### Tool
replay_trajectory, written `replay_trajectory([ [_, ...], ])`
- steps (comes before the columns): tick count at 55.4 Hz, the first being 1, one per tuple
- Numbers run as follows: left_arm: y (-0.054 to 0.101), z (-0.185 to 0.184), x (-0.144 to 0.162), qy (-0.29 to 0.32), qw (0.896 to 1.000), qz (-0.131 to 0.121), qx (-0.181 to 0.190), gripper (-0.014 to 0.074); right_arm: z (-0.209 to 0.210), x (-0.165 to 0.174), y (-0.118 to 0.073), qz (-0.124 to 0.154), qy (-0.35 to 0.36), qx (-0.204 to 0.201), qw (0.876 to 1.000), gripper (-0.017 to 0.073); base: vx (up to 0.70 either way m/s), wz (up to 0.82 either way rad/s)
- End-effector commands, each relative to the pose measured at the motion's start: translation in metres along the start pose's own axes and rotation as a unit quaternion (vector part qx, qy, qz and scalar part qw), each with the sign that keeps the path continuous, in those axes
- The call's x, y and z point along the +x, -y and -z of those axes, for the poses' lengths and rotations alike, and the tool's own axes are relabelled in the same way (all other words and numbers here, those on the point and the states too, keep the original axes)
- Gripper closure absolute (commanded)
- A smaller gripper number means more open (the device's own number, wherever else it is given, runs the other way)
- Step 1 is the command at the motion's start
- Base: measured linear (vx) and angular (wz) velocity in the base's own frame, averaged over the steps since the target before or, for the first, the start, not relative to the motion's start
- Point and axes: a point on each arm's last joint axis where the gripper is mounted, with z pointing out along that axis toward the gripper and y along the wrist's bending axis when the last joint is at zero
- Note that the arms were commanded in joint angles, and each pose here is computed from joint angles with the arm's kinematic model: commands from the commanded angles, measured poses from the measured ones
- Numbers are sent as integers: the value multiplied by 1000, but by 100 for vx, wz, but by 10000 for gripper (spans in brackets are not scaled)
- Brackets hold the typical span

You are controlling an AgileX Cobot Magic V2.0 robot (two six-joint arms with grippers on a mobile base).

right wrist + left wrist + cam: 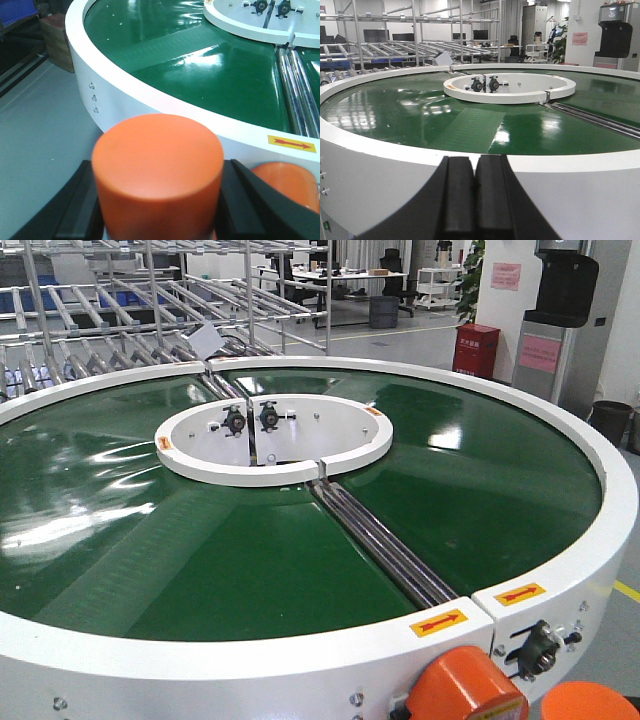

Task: Grab orange capacitor from left shelf to right conveyor
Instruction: 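Drive the base up to the round green conveyor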

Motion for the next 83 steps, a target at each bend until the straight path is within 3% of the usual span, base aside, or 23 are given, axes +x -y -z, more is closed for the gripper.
replay_trajectory([
  [1,0,0,3,30,1000,4,3,600,4,-16,1,6,53,6,999,243,15,4],
  [83,0,0,3,30,1000,4,3,600,4,-16,1,6,53,6,999,243,13,4],
])
